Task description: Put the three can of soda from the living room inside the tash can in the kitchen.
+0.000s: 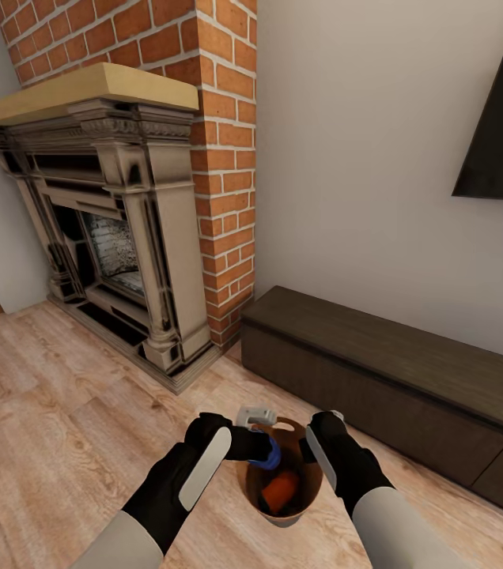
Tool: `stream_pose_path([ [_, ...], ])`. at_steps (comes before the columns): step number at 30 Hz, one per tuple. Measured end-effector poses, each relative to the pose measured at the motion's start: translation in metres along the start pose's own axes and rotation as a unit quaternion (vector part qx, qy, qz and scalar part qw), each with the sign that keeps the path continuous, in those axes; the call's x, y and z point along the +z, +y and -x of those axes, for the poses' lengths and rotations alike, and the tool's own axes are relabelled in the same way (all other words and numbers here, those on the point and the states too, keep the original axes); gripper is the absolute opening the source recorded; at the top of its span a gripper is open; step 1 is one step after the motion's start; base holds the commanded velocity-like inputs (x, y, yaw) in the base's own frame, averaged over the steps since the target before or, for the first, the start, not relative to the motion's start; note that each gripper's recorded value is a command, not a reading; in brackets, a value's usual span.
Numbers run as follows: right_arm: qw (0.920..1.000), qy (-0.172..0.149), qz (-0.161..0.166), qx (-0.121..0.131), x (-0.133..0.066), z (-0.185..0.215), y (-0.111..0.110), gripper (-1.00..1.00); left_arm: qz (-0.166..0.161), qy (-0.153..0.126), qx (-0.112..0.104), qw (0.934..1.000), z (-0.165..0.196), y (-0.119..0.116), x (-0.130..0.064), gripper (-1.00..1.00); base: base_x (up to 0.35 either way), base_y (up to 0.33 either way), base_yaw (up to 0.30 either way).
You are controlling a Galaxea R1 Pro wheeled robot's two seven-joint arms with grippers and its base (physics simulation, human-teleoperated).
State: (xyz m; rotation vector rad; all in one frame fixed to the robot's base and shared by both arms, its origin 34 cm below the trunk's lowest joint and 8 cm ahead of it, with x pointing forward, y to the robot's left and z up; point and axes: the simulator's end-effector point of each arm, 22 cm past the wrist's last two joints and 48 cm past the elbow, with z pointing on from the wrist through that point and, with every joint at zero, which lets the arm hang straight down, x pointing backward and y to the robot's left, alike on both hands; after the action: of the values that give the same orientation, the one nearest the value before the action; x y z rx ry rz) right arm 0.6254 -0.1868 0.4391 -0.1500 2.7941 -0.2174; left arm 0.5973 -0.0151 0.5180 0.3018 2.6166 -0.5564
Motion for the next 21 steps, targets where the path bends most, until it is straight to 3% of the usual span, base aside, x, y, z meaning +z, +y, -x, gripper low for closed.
stream_pose_path([
  [21,0.9995,-0.030,0.005,0.000,-0.038,0.034,-0.003,-1.00,0.010,0.001,-0.003,0.9999,-0.007,0.007,0.011,-1.00,0.000,0.000,0.000],
])
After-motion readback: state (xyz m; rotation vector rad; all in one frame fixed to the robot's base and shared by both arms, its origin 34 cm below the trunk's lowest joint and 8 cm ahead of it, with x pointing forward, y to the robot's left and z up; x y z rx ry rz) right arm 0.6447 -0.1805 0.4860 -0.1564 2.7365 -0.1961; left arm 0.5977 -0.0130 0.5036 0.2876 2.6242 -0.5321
